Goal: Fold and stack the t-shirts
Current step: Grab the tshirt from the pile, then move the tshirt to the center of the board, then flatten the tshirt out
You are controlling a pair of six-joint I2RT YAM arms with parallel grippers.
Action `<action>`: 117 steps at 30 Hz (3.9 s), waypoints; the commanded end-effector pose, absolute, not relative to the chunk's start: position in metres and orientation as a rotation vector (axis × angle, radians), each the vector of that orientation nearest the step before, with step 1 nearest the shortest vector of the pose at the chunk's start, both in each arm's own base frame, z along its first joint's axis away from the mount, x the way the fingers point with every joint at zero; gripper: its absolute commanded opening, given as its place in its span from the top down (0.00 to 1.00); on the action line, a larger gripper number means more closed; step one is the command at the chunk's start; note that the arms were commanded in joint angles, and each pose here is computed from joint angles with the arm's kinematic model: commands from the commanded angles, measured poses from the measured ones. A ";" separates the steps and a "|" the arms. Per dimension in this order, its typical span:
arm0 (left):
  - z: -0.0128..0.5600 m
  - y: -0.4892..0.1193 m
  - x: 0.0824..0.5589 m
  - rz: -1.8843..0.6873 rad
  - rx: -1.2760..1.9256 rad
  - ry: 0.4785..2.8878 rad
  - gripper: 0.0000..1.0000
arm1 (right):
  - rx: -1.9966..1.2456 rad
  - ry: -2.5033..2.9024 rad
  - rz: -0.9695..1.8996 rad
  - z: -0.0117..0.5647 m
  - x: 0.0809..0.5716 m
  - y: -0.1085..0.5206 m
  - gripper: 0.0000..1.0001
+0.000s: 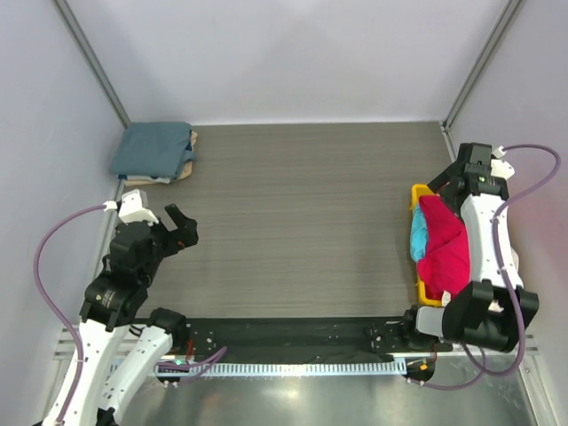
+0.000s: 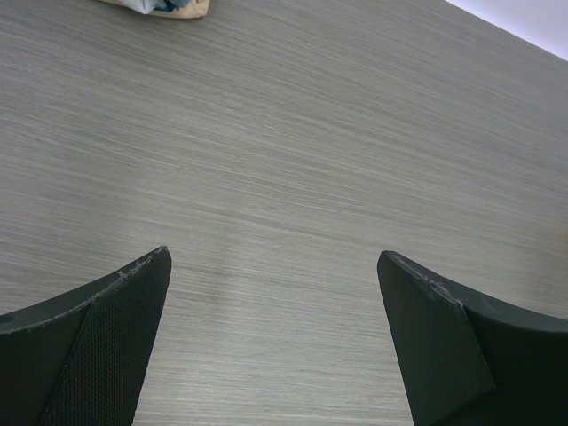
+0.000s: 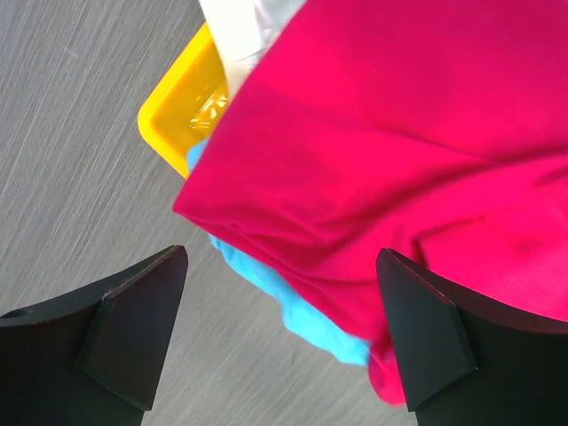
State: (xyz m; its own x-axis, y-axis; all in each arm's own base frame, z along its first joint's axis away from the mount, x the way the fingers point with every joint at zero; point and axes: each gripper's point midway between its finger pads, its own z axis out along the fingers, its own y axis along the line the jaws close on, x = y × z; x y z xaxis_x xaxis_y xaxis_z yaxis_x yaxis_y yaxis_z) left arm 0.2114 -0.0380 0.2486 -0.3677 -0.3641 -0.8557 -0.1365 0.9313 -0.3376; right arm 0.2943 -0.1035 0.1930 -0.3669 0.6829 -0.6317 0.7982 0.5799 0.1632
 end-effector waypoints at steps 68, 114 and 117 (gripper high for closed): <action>0.246 -0.035 0.213 -0.213 -0.371 1.967 0.04 | 0.691 2.184 0.284 0.216 0.308 0.026 0.02; 0.268 -0.030 0.235 -0.178 -0.449 1.919 0.04 | 0.200 2.259 -0.246 0.195 0.283 0.151 0.99; 0.279 -0.039 0.261 -0.205 -0.489 1.890 0.05 | 0.309 2.118 -0.211 0.237 0.262 0.109 0.99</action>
State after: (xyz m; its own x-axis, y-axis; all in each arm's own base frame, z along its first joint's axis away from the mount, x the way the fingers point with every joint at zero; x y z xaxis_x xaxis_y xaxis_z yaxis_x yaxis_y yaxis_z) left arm 0.2337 -0.0306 0.2444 -0.4011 -0.3598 -0.8424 -0.2427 0.9285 -0.2810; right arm 0.2783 0.1725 0.1744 -0.6891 0.0693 -0.7214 0.1414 0.9891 -0.0400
